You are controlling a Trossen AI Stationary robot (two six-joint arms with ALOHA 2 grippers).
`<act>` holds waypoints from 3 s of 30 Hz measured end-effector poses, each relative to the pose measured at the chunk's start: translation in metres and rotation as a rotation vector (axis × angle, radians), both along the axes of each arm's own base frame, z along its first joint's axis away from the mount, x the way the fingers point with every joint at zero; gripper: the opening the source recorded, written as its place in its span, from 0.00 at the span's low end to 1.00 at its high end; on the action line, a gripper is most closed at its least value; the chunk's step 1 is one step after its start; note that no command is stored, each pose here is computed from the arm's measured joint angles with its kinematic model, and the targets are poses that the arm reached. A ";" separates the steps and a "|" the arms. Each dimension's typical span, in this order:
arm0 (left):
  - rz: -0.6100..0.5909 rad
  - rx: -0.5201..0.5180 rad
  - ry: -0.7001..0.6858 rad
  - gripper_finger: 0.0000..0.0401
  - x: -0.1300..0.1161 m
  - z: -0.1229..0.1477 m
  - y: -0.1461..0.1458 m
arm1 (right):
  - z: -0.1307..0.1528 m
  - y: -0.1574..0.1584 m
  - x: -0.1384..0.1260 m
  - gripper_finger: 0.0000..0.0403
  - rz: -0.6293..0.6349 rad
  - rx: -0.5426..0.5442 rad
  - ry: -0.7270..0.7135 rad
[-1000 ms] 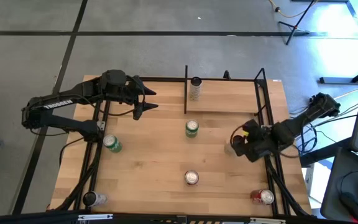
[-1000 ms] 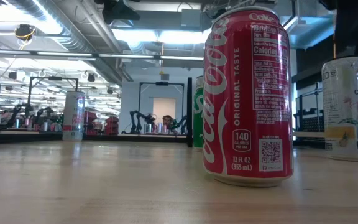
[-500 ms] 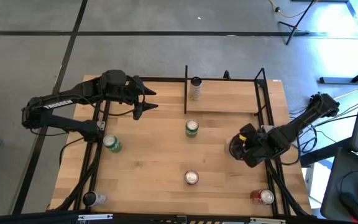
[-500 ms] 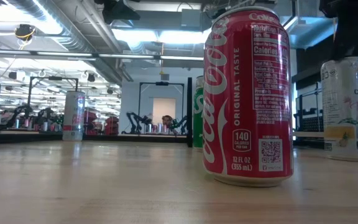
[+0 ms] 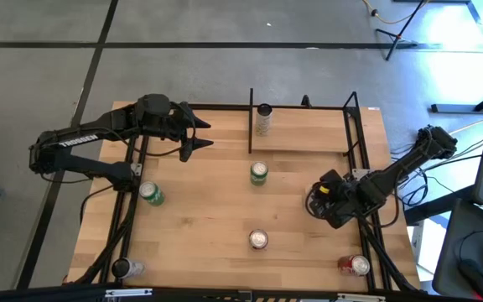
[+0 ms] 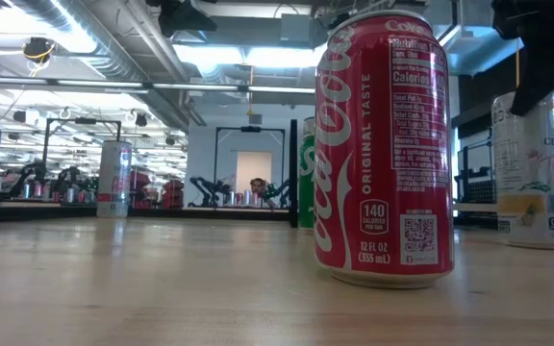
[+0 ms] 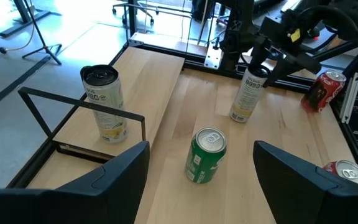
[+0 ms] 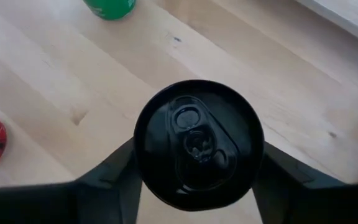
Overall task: Place canned beverage on shelf
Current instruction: Put the white-yellow soda can on the shelf aligned with the other white-yellow soda can, then put the top green soda can on the shelf
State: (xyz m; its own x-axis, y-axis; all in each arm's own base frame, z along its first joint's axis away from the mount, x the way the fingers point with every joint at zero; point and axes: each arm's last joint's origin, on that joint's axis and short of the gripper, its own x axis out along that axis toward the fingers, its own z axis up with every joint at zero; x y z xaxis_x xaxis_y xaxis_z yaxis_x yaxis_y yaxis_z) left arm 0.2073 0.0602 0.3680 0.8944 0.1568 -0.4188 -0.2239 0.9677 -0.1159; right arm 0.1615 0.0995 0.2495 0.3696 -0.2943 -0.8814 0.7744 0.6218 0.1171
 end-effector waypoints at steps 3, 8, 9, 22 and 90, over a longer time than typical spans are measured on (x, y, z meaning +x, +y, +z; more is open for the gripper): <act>-0.003 -0.002 -0.001 0.68 0.000 0.000 0.000 | 0.006 0.001 0.003 0.51 -0.007 0.008 -0.026; -0.067 0.003 -0.043 0.68 -0.009 0.008 -0.005 | 0.025 -0.009 0.015 0.51 -0.041 0.008 -0.084; -0.067 0.007 -0.052 0.68 -0.012 0.009 -0.006 | 0.030 -0.012 0.019 0.51 -0.043 -0.003 -0.106; -0.066 -0.030 -0.066 0.68 -0.028 0.015 -0.011 | 0.085 -0.086 0.111 0.51 -0.009 -0.202 -0.069; -0.063 -0.038 -0.067 0.68 -0.027 0.014 -0.011 | 0.079 -0.197 0.199 0.89 -0.035 -0.180 0.035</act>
State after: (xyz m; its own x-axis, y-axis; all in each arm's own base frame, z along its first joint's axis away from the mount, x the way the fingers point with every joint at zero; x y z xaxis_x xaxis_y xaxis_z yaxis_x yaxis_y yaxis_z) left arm 0.1805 0.0495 0.3824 0.9282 0.0844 -0.3625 -0.1531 0.9743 -0.1653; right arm 0.3600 -0.0974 0.3282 0.3264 -0.4604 -0.8255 0.7976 0.6028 -0.0208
